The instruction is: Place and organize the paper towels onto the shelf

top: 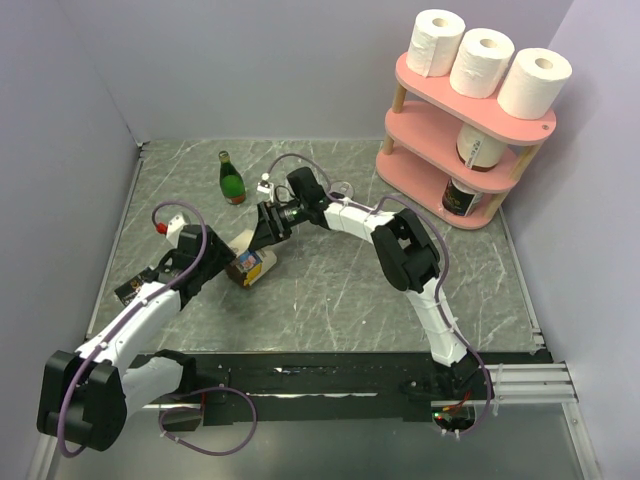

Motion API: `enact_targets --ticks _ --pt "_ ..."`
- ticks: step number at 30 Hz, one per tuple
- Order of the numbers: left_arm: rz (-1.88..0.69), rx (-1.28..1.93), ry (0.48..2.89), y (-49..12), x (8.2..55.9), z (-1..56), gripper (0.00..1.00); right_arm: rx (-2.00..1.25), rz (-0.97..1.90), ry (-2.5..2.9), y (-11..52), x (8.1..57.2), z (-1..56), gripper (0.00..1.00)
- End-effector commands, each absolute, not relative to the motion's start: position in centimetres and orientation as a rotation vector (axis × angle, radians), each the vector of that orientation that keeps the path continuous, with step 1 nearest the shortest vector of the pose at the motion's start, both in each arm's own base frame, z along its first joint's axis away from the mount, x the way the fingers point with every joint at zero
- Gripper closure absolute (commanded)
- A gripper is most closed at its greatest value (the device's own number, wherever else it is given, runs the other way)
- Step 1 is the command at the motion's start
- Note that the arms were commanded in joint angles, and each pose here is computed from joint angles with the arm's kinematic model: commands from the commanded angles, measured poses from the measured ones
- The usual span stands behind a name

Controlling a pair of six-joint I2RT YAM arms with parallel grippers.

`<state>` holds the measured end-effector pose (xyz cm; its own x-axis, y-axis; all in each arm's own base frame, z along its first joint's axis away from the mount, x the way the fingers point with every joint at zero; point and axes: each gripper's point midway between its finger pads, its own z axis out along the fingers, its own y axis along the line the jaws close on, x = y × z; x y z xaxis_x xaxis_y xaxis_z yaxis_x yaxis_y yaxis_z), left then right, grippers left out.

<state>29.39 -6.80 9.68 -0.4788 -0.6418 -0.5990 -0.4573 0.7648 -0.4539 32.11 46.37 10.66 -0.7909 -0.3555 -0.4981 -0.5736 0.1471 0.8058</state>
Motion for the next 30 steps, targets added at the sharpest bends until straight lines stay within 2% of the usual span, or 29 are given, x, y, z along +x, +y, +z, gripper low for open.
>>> enact_targets --ticks 1,9,16,19,25,30 --pt "-0.260 -0.828 2.248 -6.7 27.7 7.0 0.32 -1.005 1.878 2.118 47.2 29.9 12.7 0.25" --pt "-0.281 -0.820 2.239 -7.1 28.3 7.8 0.31 -1.008 1.896 2.090 47.0 29.5 13.7 0.46" --pt "-0.300 -0.814 2.192 -7.2 29.3 10.9 0.29 -0.984 1.875 2.058 46.4 29.4 15.0 0.56" --pt "-0.238 -0.836 2.164 -6.1 29.3 12.7 0.24 -0.948 1.868 2.020 46.0 29.7 16.3 0.60" --pt "-0.223 -0.765 1.998 -4.8 30.4 21.3 0.16 -0.898 1.765 2.052 44.5 29.9 18.4 0.63" --pt "-0.205 -0.677 1.874 -4.2 32.1 28.1 0.14 -0.881 1.434 2.126 41.1 29.9 18.9 0.62"
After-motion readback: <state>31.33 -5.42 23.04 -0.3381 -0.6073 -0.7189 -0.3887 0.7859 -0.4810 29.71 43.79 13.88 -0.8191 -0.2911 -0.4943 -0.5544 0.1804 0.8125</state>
